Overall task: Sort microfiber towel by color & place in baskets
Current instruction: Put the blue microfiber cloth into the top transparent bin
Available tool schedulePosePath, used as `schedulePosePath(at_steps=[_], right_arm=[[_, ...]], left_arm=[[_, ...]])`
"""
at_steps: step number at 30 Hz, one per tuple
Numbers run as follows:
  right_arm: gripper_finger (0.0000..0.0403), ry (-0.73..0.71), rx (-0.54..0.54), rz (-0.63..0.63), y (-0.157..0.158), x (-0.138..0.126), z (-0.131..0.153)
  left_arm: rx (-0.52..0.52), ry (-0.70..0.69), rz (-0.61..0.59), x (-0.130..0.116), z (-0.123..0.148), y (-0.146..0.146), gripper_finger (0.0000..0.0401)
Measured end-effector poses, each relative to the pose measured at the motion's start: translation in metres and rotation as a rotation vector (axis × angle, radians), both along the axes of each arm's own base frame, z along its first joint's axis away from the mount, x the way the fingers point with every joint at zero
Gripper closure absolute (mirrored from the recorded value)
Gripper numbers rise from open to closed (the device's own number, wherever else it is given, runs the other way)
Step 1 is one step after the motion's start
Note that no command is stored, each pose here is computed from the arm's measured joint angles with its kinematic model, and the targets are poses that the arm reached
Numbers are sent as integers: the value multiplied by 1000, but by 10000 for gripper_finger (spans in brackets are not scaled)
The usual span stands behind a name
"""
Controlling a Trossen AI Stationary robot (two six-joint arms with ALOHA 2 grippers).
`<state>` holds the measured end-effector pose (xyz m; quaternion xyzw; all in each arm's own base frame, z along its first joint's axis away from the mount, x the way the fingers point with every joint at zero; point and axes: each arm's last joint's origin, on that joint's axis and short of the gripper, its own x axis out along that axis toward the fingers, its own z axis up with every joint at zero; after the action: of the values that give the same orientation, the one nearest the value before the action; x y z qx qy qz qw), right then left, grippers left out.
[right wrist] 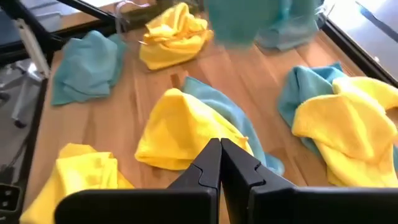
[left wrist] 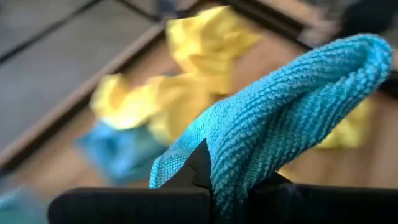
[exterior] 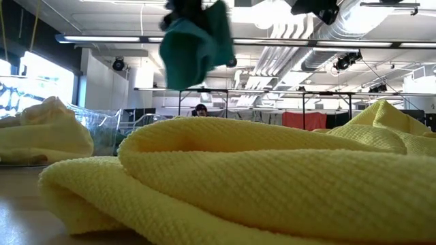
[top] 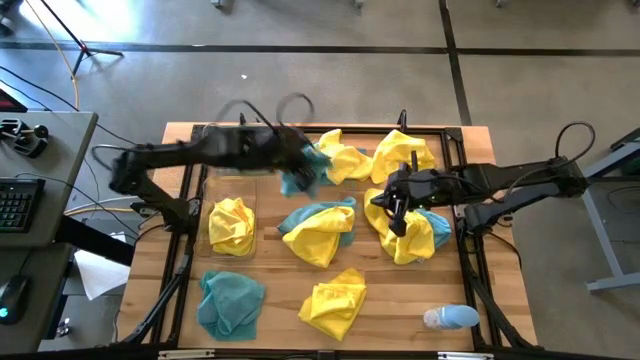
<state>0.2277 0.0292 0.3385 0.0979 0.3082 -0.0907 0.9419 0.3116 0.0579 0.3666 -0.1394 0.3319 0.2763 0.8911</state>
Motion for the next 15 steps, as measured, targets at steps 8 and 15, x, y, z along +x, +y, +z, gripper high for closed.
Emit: schedulePosePath(at_steps=[8,15], right_arm=[[402,79,6,-127,0,14,-18],[402,90,-62,-313,-3,27,-31]], left_arm=[[130,68,269,-89,19,58,399],[181,24,375,-122,-26,102,400]])
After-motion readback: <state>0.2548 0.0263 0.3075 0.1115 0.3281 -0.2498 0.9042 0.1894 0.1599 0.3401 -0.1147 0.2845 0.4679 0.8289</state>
